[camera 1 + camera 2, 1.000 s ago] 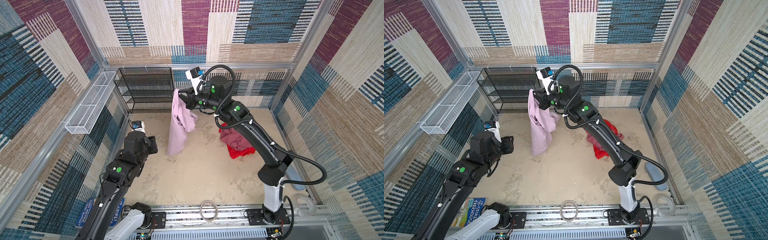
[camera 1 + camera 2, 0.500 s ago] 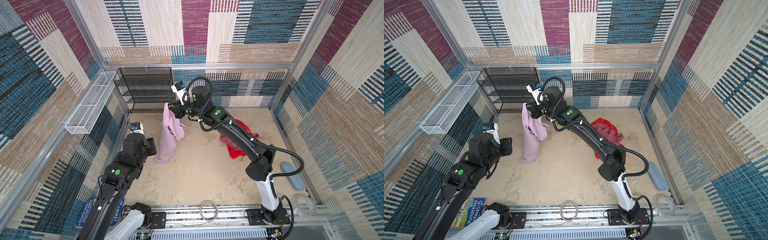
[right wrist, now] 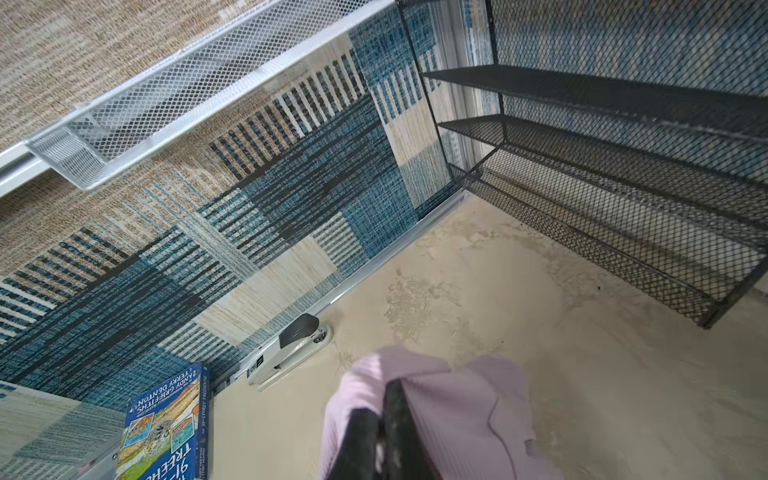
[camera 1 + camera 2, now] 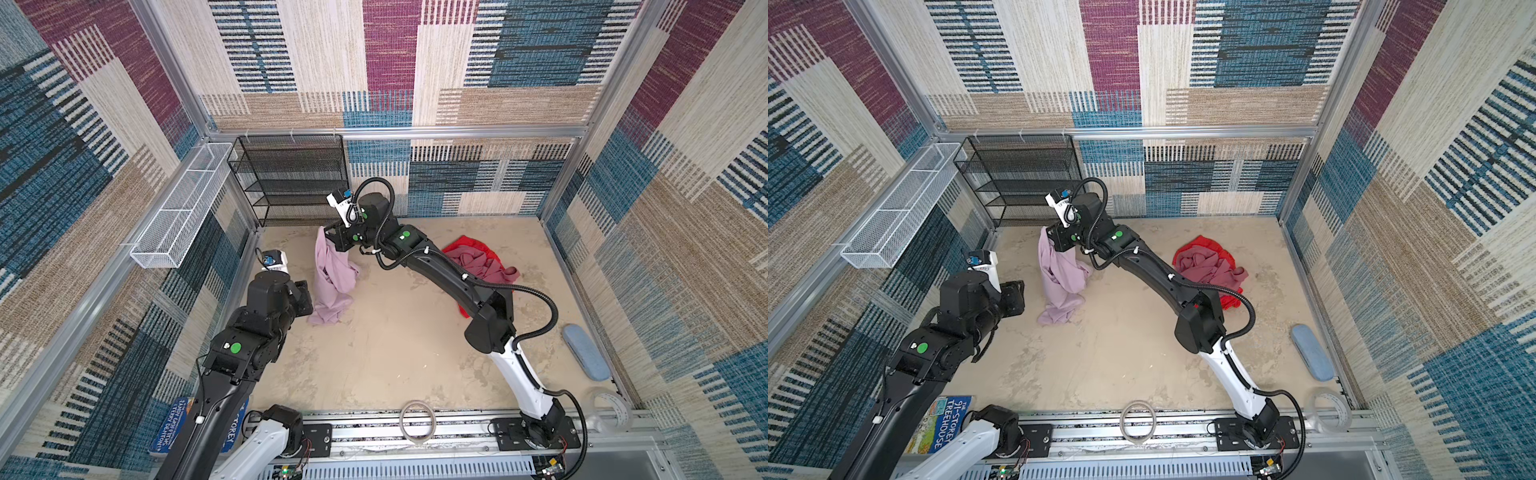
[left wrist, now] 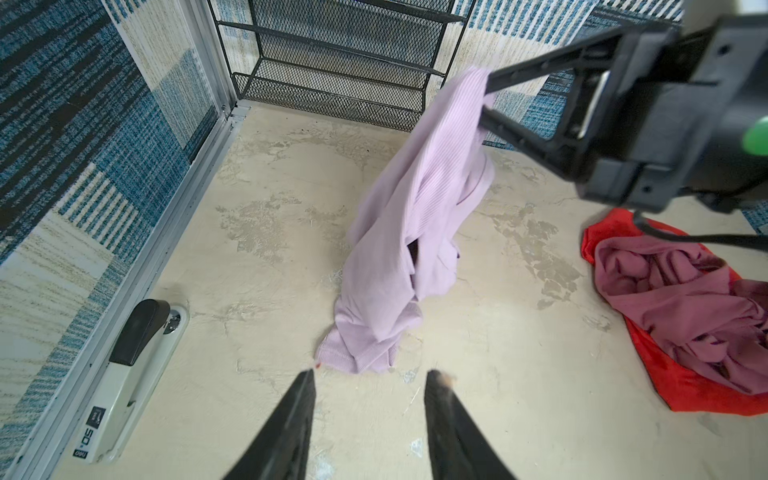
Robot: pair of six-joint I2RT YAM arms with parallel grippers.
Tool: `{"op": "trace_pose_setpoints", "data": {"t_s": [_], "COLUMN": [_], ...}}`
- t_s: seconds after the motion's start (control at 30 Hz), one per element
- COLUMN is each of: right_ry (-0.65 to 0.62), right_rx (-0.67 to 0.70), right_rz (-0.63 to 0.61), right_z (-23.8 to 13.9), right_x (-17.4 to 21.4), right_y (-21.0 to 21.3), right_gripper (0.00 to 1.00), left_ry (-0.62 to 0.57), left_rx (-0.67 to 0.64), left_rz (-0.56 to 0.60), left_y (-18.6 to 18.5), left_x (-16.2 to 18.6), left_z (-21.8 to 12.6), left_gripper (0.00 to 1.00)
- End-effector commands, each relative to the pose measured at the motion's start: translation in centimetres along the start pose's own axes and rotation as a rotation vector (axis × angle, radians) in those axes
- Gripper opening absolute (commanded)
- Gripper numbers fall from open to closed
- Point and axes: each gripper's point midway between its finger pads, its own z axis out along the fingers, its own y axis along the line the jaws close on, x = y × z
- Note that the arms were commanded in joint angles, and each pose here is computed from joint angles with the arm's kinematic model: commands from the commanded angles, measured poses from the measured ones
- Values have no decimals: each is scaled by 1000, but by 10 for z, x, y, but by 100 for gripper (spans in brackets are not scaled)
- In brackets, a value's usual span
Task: Pick out a specific cloth from the pile
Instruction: 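Lower the lavender shirt onto the table near the left arm and release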
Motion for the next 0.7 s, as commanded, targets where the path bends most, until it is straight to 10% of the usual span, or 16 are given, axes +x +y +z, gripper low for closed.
{"op": "trace_pose_setpoints", "data": {"t_s": [0.0,0.57,0.67], "right_ry": [-60,-134,-135], "right_rx": [-56,63,89], "right_rz": [10,89,112], "right_z": [10,33,26], "right_x": [-9,0,-3], "right_y": [8,-61,-83], "right_gripper": [1,8,29], "left_ry": [-5,105,127], "left_rx": [-2,14,13], "left_rz": [-11,-63,-75], "left_y": [1,-7,-7], "left_x": [-1,28,37], "left_z": [-1,24,29], "left_gripper": [46,43,43]}}
